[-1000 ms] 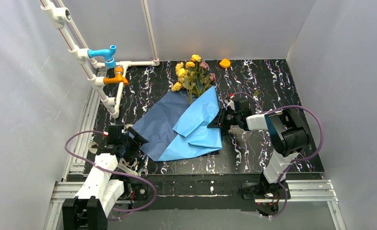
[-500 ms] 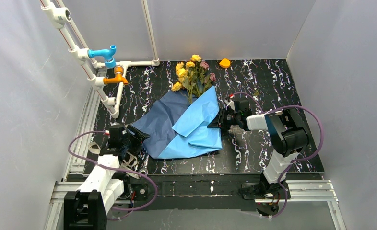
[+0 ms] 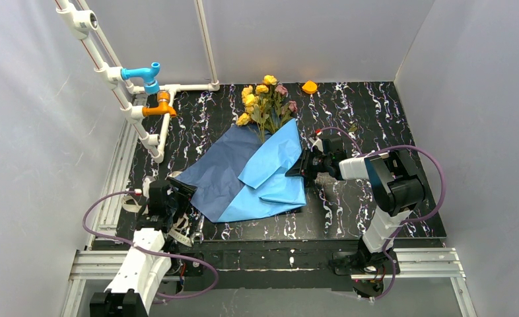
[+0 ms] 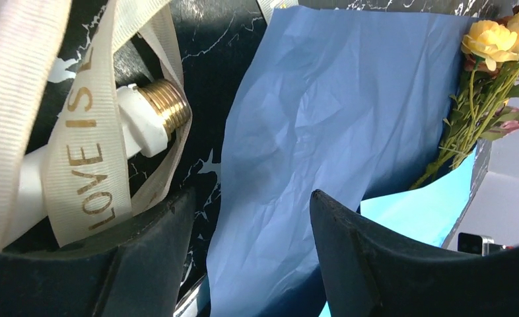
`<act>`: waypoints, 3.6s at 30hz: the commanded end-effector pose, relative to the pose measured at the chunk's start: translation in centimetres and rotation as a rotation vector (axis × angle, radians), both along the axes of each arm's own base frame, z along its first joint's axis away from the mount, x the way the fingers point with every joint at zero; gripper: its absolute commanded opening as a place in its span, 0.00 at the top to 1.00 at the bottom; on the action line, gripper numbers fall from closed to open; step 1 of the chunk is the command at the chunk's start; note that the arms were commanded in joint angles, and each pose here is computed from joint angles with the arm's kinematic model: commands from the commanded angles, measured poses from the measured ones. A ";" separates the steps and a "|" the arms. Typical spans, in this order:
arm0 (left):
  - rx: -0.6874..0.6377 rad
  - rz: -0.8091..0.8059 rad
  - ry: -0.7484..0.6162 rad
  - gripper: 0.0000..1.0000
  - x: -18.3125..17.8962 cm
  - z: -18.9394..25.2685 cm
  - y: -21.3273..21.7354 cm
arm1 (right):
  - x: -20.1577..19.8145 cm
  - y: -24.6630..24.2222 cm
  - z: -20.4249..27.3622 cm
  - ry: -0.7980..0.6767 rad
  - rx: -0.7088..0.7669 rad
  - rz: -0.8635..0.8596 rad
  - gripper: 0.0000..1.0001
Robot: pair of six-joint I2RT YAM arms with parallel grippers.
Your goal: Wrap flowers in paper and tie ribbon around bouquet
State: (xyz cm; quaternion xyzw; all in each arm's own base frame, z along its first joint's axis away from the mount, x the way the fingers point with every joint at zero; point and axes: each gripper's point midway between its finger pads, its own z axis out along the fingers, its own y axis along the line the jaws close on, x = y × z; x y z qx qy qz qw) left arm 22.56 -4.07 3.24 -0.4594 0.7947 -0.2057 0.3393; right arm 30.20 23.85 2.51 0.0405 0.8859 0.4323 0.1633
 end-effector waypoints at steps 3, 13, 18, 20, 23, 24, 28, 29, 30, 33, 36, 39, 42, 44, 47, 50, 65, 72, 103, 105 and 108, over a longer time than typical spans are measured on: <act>0.057 0.056 0.115 0.37 -1.7 -3.5 1.5 | -2.4 -2.9 -4.7 0.110 -0.184 -0.036 0.70; 0.042 -0.005 0.051 0.91 0.3 -3.1 0.5 | -2.7 -3.3 -4.8 0.108 -0.202 -0.032 0.64; 0.079 -0.030 0.026 1.00 0.5 -2.1 0.8 | -2.7 -4.4 -5.3 0.117 -0.287 -0.041 0.36; 0.086 -0.033 0.019 1.00 0.6 -1.9 0.8 | -2.4 -5.1 -5.3 0.114 -0.333 -0.053 0.28; 0.092 -0.044 0.005 1.00 0.9 -1.5 0.8 | -2.3 -6.1 -4.8 0.112 -0.399 -0.062 0.21; 0.094 -0.051 0.025 1.00 0.5 -1.7 0.8 | -2.1 -6.4 -4.5 0.103 -0.418 -0.066 0.19; 0.096 -0.058 0.036 1.00 0.5 -1.7 0.7 | -1.7 -8.4 -3.1 0.071 -0.532 -0.091 0.11; 0.095 -0.058 0.037 1.00 0.5 -1.7 0.7 | -1.5 -8.9 -2.6 0.054 -0.556 -0.103 0.07; 0.094 -0.058 0.036 1.00 0.6 -1.7 0.7 | -1.3 -9.3 -2.1 0.042 -0.576 -0.113 0.03; 0.091 -0.062 0.042 1.00 0.6 -1.8 0.6 | -0.7 -9.7 -0.4 -0.003 -0.591 -0.133 0.02; 0.089 -0.064 0.049 1.00 0.6 -2.0 0.6 | -0.2 -9.4 1.6 -0.058 -0.575 -0.150 0.09; 0.088 -0.066 0.047 1.00 0.6 -1.9 0.5 | -0.2 -8.8 3.7 -0.117 -0.575 -0.147 0.25; 0.091 -0.066 0.051 1.00 0.6 -1.8 0.6 | -1.0 -6.1 5.4 -0.167 -0.523 -0.095 0.46; 0.090 -0.067 0.052 1.00 0.7 -1.7 0.5 | -2.0 -3.6 6.1 -0.188 -0.475 -0.049 0.56; 0.086 -0.069 0.048 1.00 0.7 -1.6 0.5 | -3.8 0.0 6.2 -0.190 -0.388 0.020 0.64; 0.083 -0.074 0.044 1.00 0.7 -1.4 0.4 | -5.8 3.2 5.5 -0.178 -0.321 0.090 0.65; 0.067 -0.100 0.040 1.00 0.8 -1.1 -0.1 | -9.7 10.0 2.4 -0.137 -0.221 0.280 0.66; 0.058 -0.111 0.029 1.00 0.9 -0.5 -0.4 | -10.3 10.7 1.8 -0.124 -0.223 0.312 0.66; -0.003 -0.716 -0.321 1.00 9.3 19.0 -16.9 | -10.0 11.0 0.8 -0.105 -0.259 0.327 0.65; -0.010 -0.744 -0.322 1.00 9.8 19.4 -18.4 | -9.6 11.4 1.5 -0.123 -0.246 0.329 0.65; -0.025 -0.786 -0.332 1.00 10.3 19.8 -20.8 | -9.1 11.9 2.4 -0.150 -0.231 0.332 0.64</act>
